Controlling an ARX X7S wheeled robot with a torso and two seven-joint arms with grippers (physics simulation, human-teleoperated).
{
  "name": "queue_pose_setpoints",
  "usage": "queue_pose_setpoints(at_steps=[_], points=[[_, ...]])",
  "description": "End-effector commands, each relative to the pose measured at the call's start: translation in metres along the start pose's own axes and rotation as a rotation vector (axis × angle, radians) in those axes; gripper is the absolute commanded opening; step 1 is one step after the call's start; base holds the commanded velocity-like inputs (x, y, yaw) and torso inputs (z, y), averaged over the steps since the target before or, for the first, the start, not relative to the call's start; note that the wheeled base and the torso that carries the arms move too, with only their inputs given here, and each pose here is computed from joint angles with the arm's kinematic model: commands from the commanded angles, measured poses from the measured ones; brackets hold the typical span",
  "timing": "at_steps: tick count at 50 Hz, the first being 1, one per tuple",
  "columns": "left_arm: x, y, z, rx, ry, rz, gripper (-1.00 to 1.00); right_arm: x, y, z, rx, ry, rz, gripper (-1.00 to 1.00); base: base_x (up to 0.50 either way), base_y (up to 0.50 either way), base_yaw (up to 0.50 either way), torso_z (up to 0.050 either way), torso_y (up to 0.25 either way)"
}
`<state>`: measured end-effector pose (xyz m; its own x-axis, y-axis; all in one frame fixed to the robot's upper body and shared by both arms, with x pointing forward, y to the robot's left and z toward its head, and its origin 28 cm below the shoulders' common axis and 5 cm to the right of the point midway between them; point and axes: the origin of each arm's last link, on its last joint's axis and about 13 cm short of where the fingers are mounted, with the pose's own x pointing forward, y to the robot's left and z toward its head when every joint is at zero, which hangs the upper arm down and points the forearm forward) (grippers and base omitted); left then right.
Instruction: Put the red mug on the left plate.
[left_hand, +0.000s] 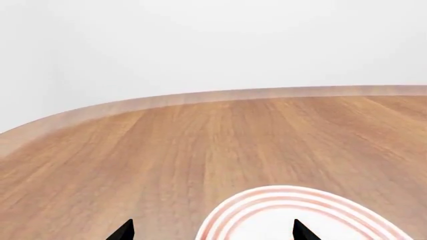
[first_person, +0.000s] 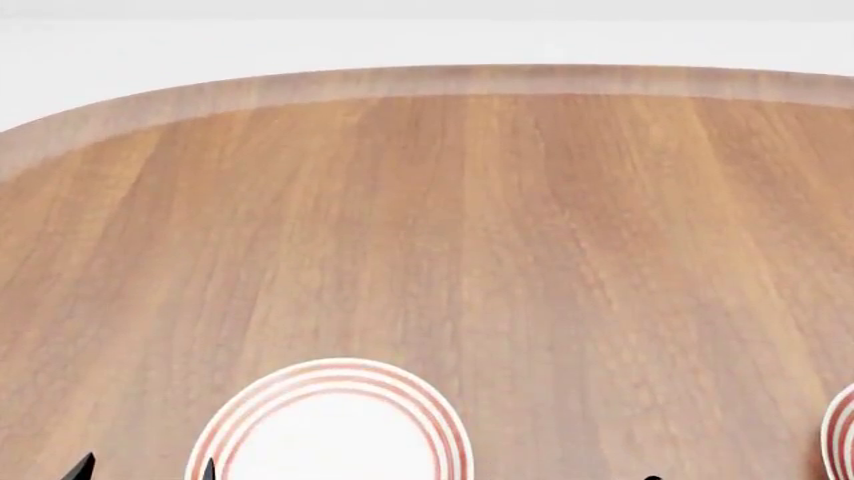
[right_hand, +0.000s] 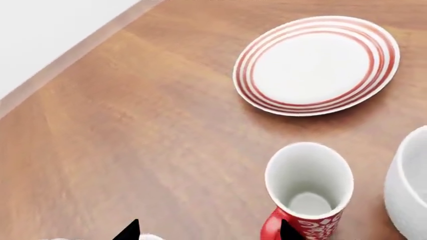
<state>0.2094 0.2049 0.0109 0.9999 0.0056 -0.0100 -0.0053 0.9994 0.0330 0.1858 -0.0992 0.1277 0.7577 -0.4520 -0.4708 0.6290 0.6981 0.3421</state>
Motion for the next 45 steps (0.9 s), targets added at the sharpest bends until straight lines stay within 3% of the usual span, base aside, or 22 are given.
queue_pose_setpoints(at_steps=[1, 3, 4, 6, 19, 45], points=[[0.0, 0.0, 0.0, 0.0, 0.003, 0.0, 1.0, 0.004, -0.002, -0.002, 0.035, -0.01, -0.052, 1.0, 0.0, 0.0, 0.0, 0.0, 0.0], [0.001, 0.001, 0.0, -0.001, 0.003, 0.0, 1.0, 0.005, -0.003, -0.002, 0.039, -0.019, -0.067, 1.0, 0.0, 0.0, 0.0, 0.0, 0.0], [0.0, -0.001, -0.001, 0.006, 0.003, 0.0, 1.0, 0.022, -0.008, -0.014, 0.103, 0.011, -0.169, 1.0, 0.0, 0.0, 0.0, 0.0, 0.0], [0.0, -0.001, -0.001, 0.007, 0.003, 0.0, 1.0, 0.022, -0.008, -0.015, 0.101, 0.005, -0.186, 1.0, 0.0, 0.0, 0.0, 0.0, 0.0], [0.0, 0.0, -0.001, 0.008, 0.004, 0.0, 1.0, 0.023, -0.003, -0.016, 0.096, 0.009, -0.193, 1.0, 0.0, 0.0, 0.0, 0.0, 0.0], [0.0, -0.001, -0.001, 0.02, 0.005, -0.001, 1.0, 0.045, 0.007, -0.017, 0.167, 0.018, -0.211, 1.0, 0.0, 0.0, 0.0, 0.0, 0.0]])
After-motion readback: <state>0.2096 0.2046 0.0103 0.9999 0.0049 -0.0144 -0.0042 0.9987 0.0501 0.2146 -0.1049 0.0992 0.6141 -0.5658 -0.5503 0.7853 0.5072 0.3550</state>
